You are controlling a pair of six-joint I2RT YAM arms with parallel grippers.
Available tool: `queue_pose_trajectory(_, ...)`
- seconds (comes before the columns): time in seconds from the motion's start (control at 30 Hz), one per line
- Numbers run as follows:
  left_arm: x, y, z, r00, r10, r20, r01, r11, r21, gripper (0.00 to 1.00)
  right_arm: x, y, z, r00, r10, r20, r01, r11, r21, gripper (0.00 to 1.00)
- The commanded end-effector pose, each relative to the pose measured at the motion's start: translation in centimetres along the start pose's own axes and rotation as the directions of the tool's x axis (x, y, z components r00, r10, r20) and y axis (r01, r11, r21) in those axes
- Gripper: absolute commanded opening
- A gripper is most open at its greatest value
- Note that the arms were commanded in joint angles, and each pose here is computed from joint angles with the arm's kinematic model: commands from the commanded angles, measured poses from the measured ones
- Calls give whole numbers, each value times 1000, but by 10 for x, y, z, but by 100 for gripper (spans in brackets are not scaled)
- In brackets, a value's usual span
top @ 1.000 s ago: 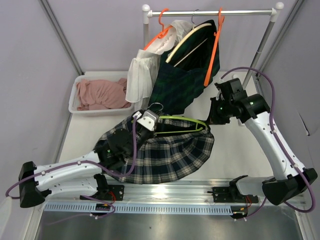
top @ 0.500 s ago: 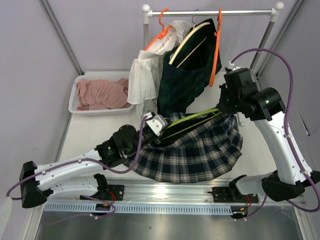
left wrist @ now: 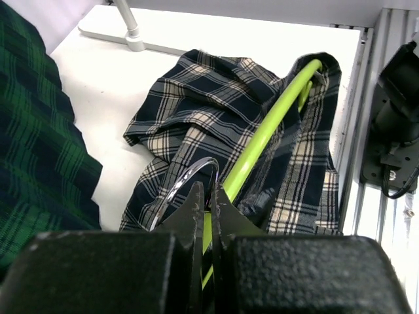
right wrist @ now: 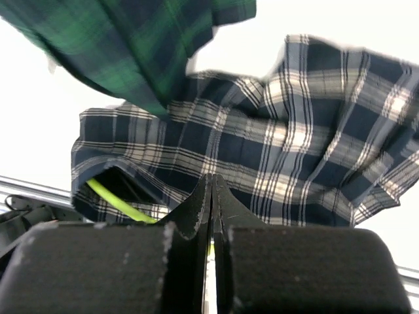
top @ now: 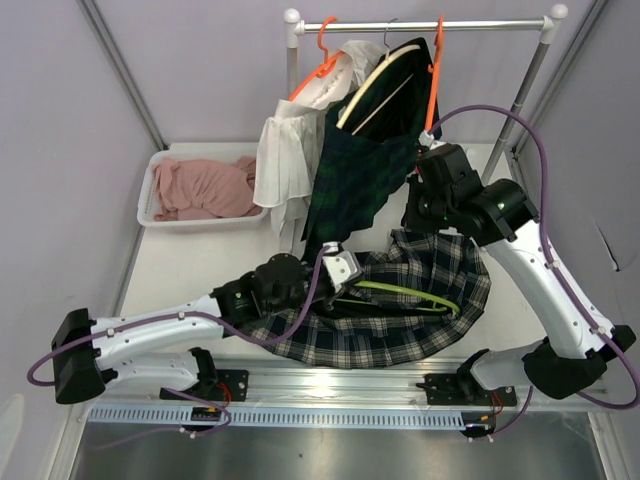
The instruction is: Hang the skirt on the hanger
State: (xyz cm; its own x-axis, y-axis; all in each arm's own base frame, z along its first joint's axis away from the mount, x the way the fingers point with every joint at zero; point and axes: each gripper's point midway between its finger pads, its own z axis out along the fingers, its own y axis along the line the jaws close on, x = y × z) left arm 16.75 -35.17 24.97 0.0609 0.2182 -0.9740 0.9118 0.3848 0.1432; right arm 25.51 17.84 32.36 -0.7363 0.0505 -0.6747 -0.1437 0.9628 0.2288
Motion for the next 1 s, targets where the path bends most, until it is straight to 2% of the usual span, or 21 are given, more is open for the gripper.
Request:
queue_pose_trajectory(0.0, -22, 25, 0, 995, -32, 99, 45, 990, -131, 0, -1, 6, -2, 999, 27, 23, -25, 998, -55, 0)
queue_pose_trajectory(0.17, -1, 54, 5, 993, -86, 79, 103, 966, -236, 0, 23, -13, 6, 999, 32, -23, -32, 999, -35, 1)
queue_pose_trajectory(0.33, 17, 72, 7, 994, -101, 40, 108, 950, -294, 0, 47, -51, 8, 993, 104, -48, -105, 994, -19, 20)
queue_pose_trajectory(0.37, 19, 72, 8, 994, -102, 33, 107, 949, -297, 0, 51, -57, 2, 993, 114, -30, -114, 993, -20, 22)
queue_pose_trajectory(0.53, 33, 78, 14, 993, -120, -2, 113, 942, -315, 0, 105, -80, 16, 977, 185, -108, -187, 982, -13, 33)
queue_pose_trajectory(0.73, 36, 80, 16, 991, -134, -6, 125, 941, -314, 0, 144, -96, 33, 959, 235, -158, -239, 971, -6, 34)
queue_pose_trajectory(0.97, 36, 80, 17, 991, -133, -16, 121, 942, -312, 0, 141, -101, 49, 948, 282, -146, -281, 959, 25, 33)
